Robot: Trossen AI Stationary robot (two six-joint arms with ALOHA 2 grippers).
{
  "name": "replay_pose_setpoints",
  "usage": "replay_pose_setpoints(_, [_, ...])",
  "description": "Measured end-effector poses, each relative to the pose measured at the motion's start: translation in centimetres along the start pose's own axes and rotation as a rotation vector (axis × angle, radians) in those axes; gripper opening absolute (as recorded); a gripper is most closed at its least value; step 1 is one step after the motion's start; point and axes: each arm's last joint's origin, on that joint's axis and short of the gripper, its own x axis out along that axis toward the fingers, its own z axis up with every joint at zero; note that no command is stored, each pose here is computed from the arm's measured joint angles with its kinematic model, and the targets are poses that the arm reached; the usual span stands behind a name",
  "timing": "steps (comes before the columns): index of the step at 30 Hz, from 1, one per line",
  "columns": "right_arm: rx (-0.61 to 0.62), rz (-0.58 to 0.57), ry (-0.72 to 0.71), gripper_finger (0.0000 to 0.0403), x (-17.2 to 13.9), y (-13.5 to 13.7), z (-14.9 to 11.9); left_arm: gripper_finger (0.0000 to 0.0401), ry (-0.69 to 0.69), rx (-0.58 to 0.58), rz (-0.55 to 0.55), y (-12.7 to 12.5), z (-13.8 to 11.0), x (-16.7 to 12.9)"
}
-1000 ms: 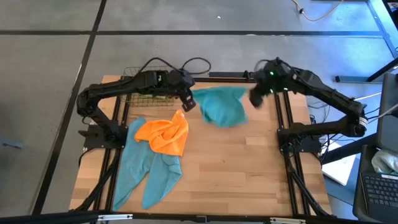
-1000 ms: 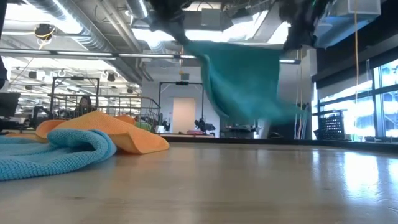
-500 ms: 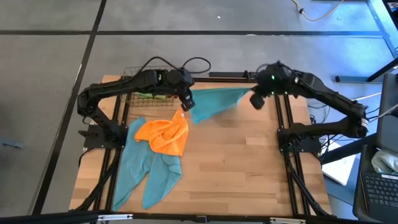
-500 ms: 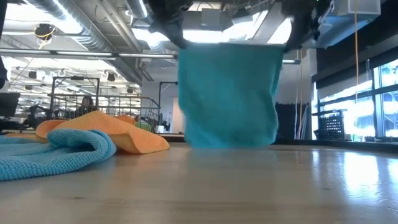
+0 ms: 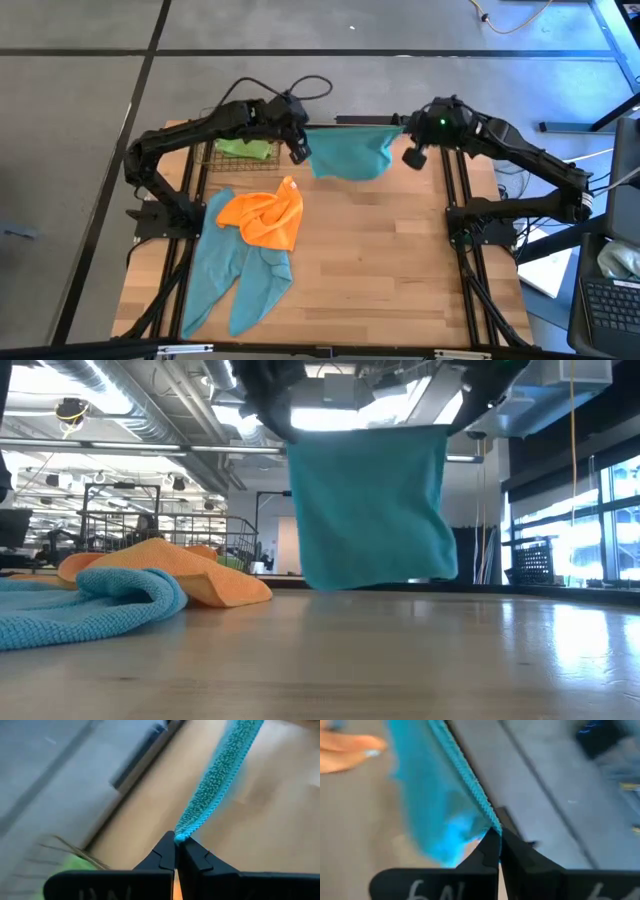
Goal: Fold microfiber towels
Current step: Fold the blue microfiber cloth
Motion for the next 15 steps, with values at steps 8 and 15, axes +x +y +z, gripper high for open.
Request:
replay_pose_setpoints(8, [0.144, 0.542, 0.278, 0.0007, 1.6, 4.5, -4.5, 0.0, 0.168, 0.008, -0.244, -7.8, -4.2, 0.4])
replay_pose_setpoints(15, [0.179, 0.77, 0.392, 0.0007, 3.5, 10.1, -9.6, 0.0, 0.23, -0.044, -0.363, -14.7, -10.8, 2.1])
